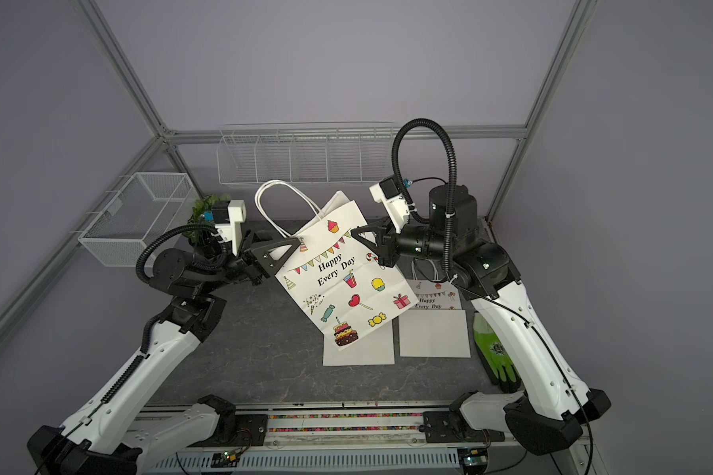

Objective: Put away the paper bag
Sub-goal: Press the paper bag.

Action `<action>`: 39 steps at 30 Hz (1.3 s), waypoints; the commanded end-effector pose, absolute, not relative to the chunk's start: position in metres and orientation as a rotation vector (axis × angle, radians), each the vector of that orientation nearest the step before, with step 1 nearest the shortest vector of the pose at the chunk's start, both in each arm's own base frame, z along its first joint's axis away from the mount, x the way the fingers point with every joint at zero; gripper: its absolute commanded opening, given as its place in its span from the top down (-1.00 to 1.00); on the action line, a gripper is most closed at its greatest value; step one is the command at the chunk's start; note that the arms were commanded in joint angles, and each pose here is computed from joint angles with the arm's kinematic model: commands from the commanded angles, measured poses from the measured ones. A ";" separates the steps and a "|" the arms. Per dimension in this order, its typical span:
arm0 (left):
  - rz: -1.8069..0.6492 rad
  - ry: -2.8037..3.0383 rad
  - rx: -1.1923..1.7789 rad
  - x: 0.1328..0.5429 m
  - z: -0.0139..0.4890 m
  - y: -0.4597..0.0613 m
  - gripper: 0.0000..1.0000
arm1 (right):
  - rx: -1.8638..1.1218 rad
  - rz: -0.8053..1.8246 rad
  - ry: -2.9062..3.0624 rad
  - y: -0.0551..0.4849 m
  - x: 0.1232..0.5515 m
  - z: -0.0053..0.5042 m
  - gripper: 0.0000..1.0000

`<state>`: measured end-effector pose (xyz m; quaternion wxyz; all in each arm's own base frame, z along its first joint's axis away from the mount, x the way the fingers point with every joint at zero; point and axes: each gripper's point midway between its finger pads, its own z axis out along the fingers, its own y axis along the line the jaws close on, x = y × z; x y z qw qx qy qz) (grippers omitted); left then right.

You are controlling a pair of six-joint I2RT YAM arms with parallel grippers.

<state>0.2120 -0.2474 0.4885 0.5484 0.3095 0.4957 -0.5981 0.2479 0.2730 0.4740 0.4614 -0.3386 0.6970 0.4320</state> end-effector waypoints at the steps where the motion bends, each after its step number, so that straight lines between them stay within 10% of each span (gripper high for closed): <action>1: -1.421 1.149 0.761 0.206 0.498 -0.248 0.32 | -0.840 1.027 1.674 0.270 0.245 0.485 0.87; 15: -1.378 1.166 0.741 0.208 0.498 -0.245 1.00 | -0.828 0.997 1.617 0.260 0.234 0.499 0.81; 19: -1.356 1.183 0.747 0.209 0.496 -0.245 1.00 | -0.830 1.004 1.623 0.258 0.234 0.499 0.39; 26: -1.313 1.239 0.824 0.203 0.490 -0.247 1.00 | -0.807 1.155 1.594 0.234 0.245 0.507 -0.96; 39: -1.368 1.228 1.153 0.190 0.501 -0.254 1.00 | -0.855 1.480 1.525 0.217 0.270 0.511 -0.95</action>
